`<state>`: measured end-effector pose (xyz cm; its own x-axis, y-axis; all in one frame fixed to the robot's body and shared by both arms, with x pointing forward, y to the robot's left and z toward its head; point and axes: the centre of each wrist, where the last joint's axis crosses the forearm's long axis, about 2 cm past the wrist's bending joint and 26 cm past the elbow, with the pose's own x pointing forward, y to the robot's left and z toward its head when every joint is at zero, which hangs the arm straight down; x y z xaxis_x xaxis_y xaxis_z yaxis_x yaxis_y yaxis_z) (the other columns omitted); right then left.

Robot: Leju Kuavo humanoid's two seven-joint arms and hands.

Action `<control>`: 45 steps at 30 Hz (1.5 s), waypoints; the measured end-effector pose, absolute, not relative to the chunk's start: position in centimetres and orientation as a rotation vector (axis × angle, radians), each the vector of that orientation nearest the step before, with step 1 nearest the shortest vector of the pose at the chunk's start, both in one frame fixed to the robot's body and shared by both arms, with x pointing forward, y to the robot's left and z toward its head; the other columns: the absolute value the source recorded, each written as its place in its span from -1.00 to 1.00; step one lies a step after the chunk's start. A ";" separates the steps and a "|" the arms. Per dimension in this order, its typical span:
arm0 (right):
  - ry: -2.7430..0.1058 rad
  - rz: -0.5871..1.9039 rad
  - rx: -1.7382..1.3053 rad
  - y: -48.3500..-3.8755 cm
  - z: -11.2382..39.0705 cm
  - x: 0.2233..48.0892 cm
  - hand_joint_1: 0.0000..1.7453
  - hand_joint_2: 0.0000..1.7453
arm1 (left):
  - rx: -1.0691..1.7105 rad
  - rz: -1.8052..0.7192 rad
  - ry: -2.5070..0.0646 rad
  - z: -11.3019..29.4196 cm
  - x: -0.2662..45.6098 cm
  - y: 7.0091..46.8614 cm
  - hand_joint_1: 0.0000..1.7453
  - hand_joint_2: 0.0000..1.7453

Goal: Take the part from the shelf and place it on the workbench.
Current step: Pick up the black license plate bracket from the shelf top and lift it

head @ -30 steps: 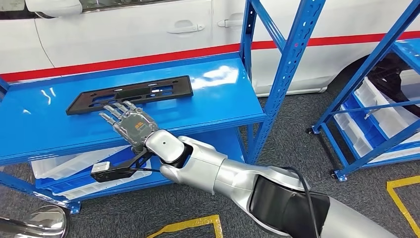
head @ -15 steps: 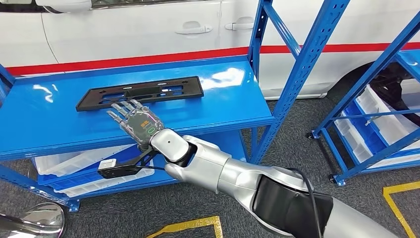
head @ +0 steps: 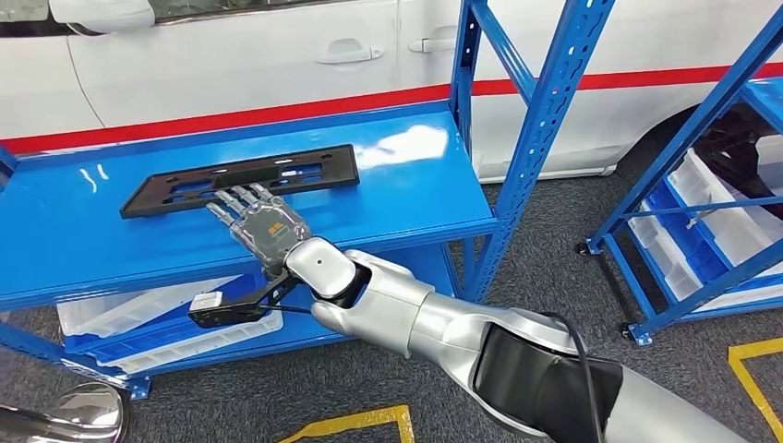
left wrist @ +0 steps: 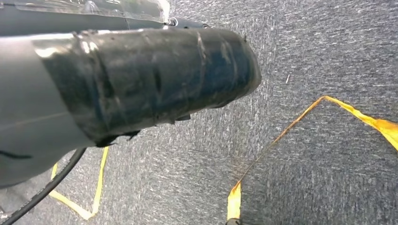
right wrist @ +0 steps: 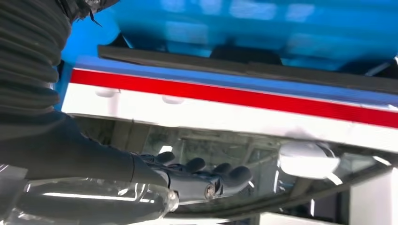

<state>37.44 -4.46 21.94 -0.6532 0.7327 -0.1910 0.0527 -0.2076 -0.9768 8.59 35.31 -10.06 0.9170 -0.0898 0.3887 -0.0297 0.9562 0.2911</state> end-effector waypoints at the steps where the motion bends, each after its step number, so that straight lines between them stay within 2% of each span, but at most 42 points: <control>1: -1.585 1.912 -0.920 -4.5 21.9 37.4 -1.00 1.00 | 0.297 -0.030 -0.412 -10.1 8.5 35.3 -1.00 -1.00; 21: -1.566 1.926 -0.905 -4.6 21.5 37.3 -1.00 1.00 | 0.310 -0.010 -0.427 -10.1 8.4 35.5 -1.00 -1.00; 45: -1.314 1.997 -1.000 -5.1 21.3 38.0 -1.00 1.00 | 0.321 0.015 -0.434 -10.1 8.4 35.5 -1.00 -1.00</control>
